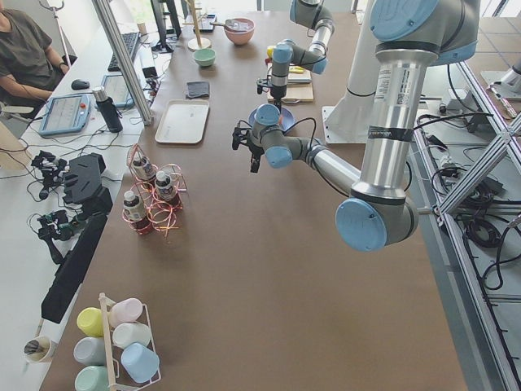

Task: Pick orange to plate

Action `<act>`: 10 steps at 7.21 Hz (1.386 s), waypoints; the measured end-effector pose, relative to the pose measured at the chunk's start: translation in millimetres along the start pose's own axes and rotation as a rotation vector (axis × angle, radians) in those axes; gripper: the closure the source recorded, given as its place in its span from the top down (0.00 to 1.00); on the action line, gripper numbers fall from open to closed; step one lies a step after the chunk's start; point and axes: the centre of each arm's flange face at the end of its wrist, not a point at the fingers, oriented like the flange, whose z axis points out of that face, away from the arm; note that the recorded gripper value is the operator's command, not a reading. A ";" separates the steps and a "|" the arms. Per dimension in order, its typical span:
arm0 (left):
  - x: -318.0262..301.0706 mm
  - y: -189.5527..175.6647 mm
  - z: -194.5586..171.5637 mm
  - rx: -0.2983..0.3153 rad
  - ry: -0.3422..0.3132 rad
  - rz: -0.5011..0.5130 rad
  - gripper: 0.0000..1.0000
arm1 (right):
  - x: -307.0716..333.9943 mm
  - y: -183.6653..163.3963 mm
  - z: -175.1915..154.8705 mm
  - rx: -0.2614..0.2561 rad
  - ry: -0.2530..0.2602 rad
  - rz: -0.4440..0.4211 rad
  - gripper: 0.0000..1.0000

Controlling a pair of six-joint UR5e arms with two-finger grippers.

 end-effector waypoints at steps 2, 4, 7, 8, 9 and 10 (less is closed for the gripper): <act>-9.2 -8.4 -5.1 -0.025 -0.013 -0.014 0.97 | 46.3 -28.7 -32.4 0.014 -0.015 0.020 1.00; -74.3 -31.1 -32.0 -0.070 -0.062 0.002 0.97 | 179.9 -81.8 -74.4 -0.018 0.009 -0.014 1.00; -229.3 -35.3 -98.5 -0.134 -0.088 0.040 0.97 | 434.1 -130.3 -138.2 -0.077 0.067 -0.130 1.00; -279.5 -22.3 -119.8 -0.138 -0.101 0.045 0.97 | 513.5 -125.3 -158.0 -0.090 0.096 -0.163 1.00; -321.6 -10.7 -139.9 -0.128 -0.119 0.056 0.97 | 584.4 -116.2 -179.2 -0.109 0.127 -0.193 1.00; -358.1 -3.7 -157.6 -0.109 -0.135 0.058 0.97 | 643.4 -105.5 -199.8 -0.133 0.149 -0.219 1.00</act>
